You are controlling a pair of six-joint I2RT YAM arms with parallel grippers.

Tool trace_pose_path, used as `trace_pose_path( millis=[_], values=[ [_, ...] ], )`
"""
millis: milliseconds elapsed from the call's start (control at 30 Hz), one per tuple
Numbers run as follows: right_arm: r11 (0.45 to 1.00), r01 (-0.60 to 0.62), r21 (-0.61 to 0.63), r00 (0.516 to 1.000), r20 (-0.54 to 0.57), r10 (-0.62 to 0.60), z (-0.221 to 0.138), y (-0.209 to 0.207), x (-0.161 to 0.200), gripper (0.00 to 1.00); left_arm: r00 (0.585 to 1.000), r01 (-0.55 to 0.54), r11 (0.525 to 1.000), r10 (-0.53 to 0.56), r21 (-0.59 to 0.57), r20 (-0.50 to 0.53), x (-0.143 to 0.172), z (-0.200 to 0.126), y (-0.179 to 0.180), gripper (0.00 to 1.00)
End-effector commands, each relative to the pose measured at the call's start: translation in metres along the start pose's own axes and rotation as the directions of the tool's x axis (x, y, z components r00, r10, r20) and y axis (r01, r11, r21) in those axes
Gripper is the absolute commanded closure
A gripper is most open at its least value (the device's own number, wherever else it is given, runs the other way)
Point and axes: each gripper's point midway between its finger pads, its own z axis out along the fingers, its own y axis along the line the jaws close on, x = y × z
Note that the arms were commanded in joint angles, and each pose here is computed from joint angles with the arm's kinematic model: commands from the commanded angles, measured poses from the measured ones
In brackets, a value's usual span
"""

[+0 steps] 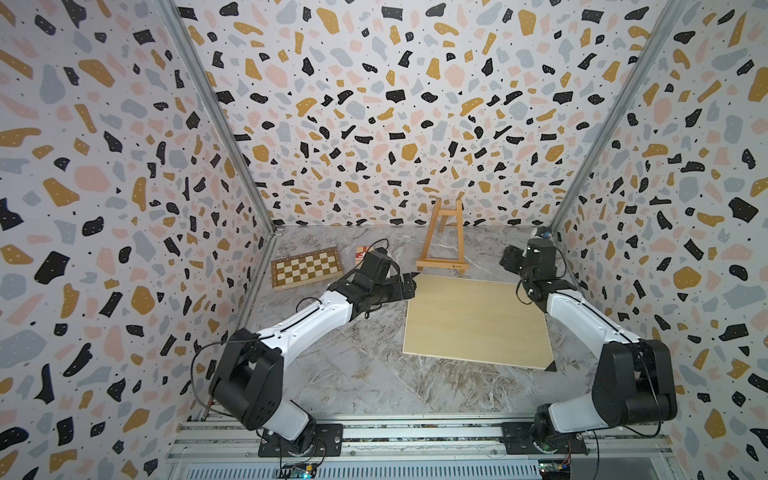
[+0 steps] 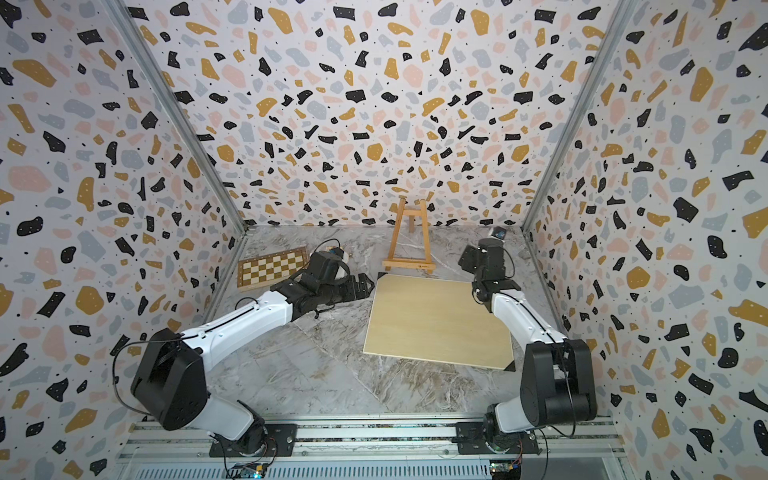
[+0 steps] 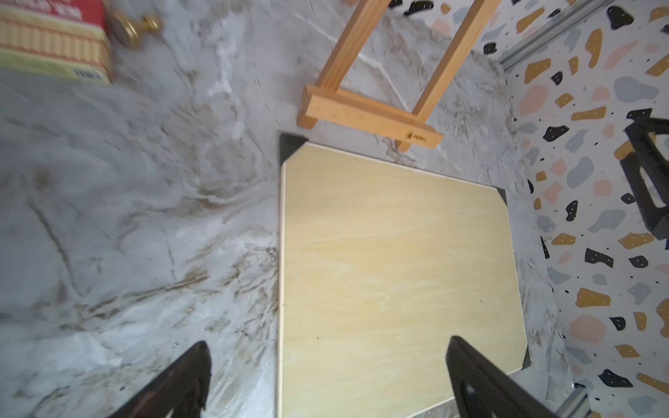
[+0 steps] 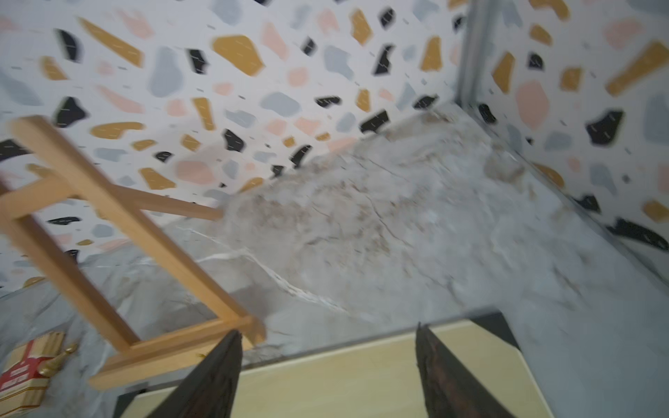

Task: Assemble the easel
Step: Move the drawing board to the center of the board.

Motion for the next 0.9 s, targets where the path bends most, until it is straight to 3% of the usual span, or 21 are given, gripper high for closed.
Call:
trace_pose_path(
  millis=[0,200,267,633,867],
  values=[
    [0.981,-0.173,0.088,0.940,-0.282,0.191,-0.020,-0.063,0.067,0.19,0.995,0.041,0.997,-0.034,0.067,-0.095,0.012,0.015,-0.017,0.01],
    [0.927,-0.321,0.192,0.861,-0.349,0.371,-0.032,-0.131,0.102,0.13,0.984,0.075,0.995,-0.063,0.066,-0.164,0.027,0.042,-0.017,0.00],
    [0.916,-0.328,0.230,0.854,-0.343,0.391,-0.034,-0.144,0.111,0.11,0.982,0.079,0.995,-0.067,0.060,-0.175,0.031,0.050,-0.019,0.00],
    [0.906,-0.368,0.211,0.786,-0.450,0.424,-0.029,-0.143,0.146,0.06,0.964,0.154,0.987,-0.160,-0.044,-0.212,0.053,0.080,0.007,0.00],
    [0.905,-0.375,0.203,0.755,-0.499,0.425,-0.031,-0.139,0.163,0.05,0.947,0.207,0.978,-0.206,-0.022,-0.248,0.068,0.095,0.005,0.00]
  ],
)
